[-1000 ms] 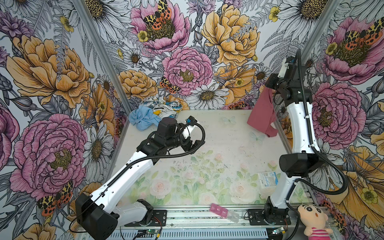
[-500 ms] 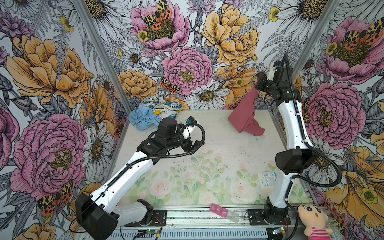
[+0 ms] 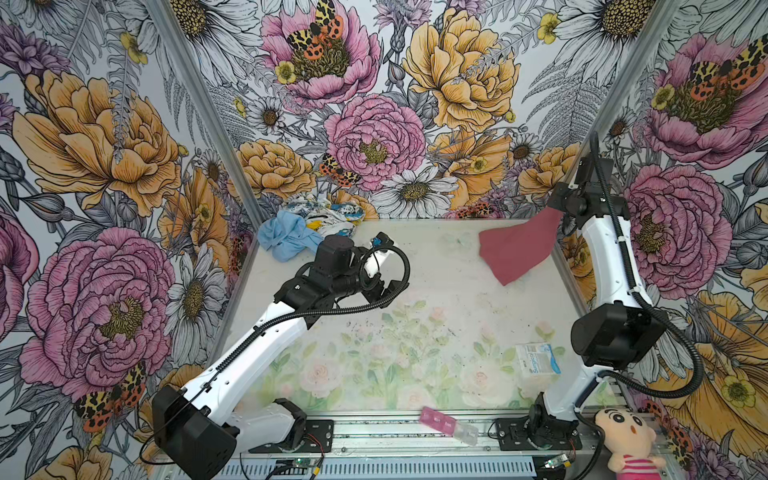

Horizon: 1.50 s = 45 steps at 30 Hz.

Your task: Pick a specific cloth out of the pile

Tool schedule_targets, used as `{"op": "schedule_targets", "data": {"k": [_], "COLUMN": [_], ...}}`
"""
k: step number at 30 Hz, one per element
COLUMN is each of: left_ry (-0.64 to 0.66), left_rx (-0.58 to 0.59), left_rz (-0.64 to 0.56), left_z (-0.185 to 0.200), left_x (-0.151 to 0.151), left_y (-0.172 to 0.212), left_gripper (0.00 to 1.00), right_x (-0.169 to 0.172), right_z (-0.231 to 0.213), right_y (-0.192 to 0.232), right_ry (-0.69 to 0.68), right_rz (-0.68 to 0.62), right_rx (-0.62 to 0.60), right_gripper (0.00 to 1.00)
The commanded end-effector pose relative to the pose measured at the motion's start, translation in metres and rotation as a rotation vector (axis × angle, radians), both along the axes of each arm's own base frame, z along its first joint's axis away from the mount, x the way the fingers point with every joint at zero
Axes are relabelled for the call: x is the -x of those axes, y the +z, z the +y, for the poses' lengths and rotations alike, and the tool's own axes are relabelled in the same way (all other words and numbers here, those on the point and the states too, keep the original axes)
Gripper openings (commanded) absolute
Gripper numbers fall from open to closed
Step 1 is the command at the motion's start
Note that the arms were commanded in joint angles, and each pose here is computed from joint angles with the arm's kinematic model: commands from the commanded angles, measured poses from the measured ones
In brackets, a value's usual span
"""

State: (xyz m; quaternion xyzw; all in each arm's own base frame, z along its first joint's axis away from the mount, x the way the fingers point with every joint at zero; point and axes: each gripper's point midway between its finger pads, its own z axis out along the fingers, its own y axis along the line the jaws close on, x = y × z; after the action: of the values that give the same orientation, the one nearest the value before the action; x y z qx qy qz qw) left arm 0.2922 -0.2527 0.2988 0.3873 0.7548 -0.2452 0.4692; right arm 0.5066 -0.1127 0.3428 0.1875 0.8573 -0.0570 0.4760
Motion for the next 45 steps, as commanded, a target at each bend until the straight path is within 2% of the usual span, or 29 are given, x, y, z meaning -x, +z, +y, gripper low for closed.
{"op": "schedule_targets", "data": {"k": [1, 7, 12, 22, 29, 35, 36, 38, 41, 44, 45], "left_ry": [0.005, 0.014, 0.017, 0.010, 0.007, 0.006, 0.007, 0.006, 0.005, 0.005, 0.004], "left_rx": [0.005, -0.002, -0.005, -0.002, -0.004, -0.001, -0.002, 0.001, -0.002, -0.003, -0.002], "left_rz": [0.000, -0.005, -0.002, 0.005, 0.017, 0.016, 0.018, 0.014, 0.018, 0.021, 0.023], "left_z": [0.001, 0.002, 0.003, 0.002, 0.000, 0.000, 0.000, 0.000, 0.000, -0.001, -0.001], "left_x": [-0.003, -0.004, -0.005, -0.005, -0.006, -0.005, -0.005, -0.005, -0.005, -0.005, -0.006], "left_y": [-0.001, -0.002, -0.004, -0.004, -0.008, -0.007, -0.007, -0.006, -0.008, -0.008, -0.008], "left_gripper": [0.99, 0.99, 0.99, 0.99, 0.99, 0.99, 0.99, 0.99, 0.99, 0.99, 0.99], "right_x": [-0.019, -0.057, -0.075, -0.064, -0.066, -0.067, -0.067, -0.067, -0.065, -0.062, -0.059], "right_z": [0.015, 0.067, 0.100, 0.114, 0.147, 0.143, 0.143, 0.142, 0.142, 0.138, 0.136], "right_y": [-0.021, -0.069, -0.101, -0.176, -0.212, -0.236, -0.239, -0.239, -0.228, -0.207, -0.200], "right_ry": [0.054, 0.170, 0.242, 0.262, 0.384, 0.352, 0.353, 0.361, 0.377, 0.393, 0.391], "right_rz": [0.034, 0.111, 0.143, 0.286, 0.328, 0.368, 0.375, 0.373, 0.357, 0.325, 0.318], "right_rx": [0.017, 0.012, -0.086, -0.146, -0.298, -0.307, -0.307, -0.306, -0.291, -0.247, -0.227], "right_gripper": [0.00, 0.00, 0.00, 0.00, 0.00, 0.01, 0.03, 0.12, 0.39, 0.53, 0.61]}}
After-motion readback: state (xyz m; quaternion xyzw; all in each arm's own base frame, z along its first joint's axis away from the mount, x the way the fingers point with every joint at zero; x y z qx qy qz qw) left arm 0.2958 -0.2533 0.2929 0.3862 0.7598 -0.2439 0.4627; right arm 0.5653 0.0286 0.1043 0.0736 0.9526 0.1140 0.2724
